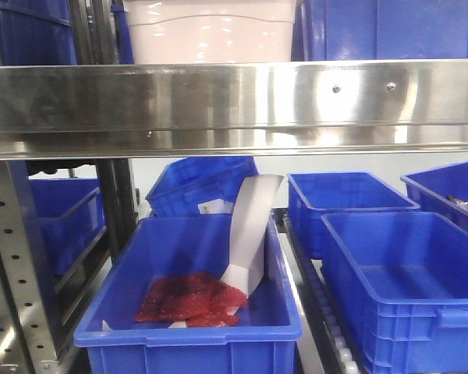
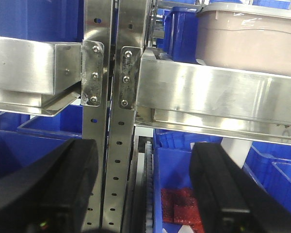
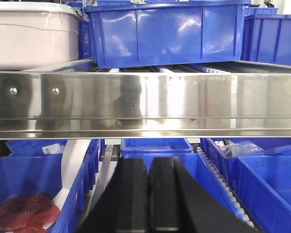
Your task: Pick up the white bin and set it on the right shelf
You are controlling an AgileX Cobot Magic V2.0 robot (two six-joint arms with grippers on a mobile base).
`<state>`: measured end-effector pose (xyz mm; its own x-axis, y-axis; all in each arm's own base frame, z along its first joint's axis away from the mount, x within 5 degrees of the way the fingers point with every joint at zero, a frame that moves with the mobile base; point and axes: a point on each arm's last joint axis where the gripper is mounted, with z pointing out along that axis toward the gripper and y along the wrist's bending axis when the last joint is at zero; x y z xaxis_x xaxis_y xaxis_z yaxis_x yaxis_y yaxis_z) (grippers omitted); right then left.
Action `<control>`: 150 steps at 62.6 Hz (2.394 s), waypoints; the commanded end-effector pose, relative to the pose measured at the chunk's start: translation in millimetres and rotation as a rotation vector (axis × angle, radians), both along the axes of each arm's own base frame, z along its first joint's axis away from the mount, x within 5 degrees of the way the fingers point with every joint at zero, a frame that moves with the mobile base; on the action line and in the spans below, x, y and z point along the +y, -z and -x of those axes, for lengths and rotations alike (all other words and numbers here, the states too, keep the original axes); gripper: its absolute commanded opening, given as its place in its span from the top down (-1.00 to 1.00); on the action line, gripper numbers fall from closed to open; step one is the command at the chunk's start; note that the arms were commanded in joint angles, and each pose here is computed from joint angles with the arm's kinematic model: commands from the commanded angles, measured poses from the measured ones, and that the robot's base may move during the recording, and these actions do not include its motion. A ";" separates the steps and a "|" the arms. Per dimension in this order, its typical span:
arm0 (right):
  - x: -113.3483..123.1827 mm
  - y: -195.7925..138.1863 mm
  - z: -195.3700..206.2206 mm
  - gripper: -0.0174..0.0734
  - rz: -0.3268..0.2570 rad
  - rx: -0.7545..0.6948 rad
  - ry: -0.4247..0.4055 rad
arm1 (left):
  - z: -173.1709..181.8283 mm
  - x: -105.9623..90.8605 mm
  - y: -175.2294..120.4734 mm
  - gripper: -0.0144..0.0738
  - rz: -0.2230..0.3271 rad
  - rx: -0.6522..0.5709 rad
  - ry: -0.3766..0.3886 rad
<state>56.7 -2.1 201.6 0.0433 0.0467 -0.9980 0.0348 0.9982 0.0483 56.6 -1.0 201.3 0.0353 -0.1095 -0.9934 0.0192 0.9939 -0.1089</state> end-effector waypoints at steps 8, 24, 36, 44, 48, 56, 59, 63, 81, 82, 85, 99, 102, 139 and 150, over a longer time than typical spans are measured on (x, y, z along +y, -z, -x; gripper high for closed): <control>-0.1 -10.1 1.6 0.51 0.011 -0.104 0.002 | 0.3 1.0 -0.5 0.94 0.014 -0.071 -0.010; -0.1 -10.1 1.6 0.51 0.011 -0.104 0.002 | 0.3 1.0 -0.5 0.94 0.014 -0.071 -0.010; -0.1 -10.1 1.6 0.51 0.011 -0.104 0.002 | 0.3 1.0 -0.5 0.94 0.014 -0.071 -0.010; -0.1 -10.1 1.6 0.51 0.011 -0.104 0.002 | 0.3 1.0 -0.5 0.94 0.014 -0.071 -0.010; -0.1 -10.1 1.6 0.51 0.011 -0.104 0.002 | 0.3 1.0 -0.5 0.94 0.014 -0.071 -0.010; -0.1 -10.1 1.6 0.51 0.011 -0.104 0.002 | 0.3 1.0 -0.5 0.94 0.014 -0.071 -0.010; -0.1 -10.1 1.6 0.51 0.011 -0.104 0.002 | 0.3 1.0 -0.5 0.94 0.014 -0.071 -0.010; -0.1 -10.1 1.6 0.51 0.011 -0.104 0.002 | 0.3 1.0 -0.5 0.94 0.014 -0.071 -0.010; -0.1 -10.1 1.6 0.51 0.011 -0.104 0.002 | 0.3 1.0 -0.5 0.94 0.014 -0.071 -0.010; -0.1 -10.1 1.6 0.51 0.011 -0.104 0.002 | 0.3 1.0 -0.5 0.94 0.014 -0.071 -0.010; -0.1 -10.1 1.6 0.51 0.011 -0.104 0.002 | 0.3 1.0 -0.5 0.94 0.014 -0.071 -0.010; -0.1 -10.1 1.6 0.51 0.011 -0.104 0.002 | 0.3 1.0 -0.5 0.94 0.014 -0.071 -0.010; -0.1 -10.1 1.6 0.51 0.011 -0.104 0.002 | 0.3 1.0 -0.5 0.94 0.014 -0.071 -0.010; -0.1 -10.1 1.6 0.51 0.011 -0.104 0.002 | 0.3 1.0 -0.5 0.94 0.014 -0.071 -0.010; -0.1 -10.1 1.6 0.51 0.011 -0.104 0.002 | 0.3 1.0 -0.5 0.94 0.014 -0.071 -0.010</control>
<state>56.7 -2.1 201.6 0.0433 0.0467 -0.9980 0.0348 0.9982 0.0483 56.6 -1.0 201.3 0.0352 -0.1118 -0.9931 0.0193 0.9936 -0.1111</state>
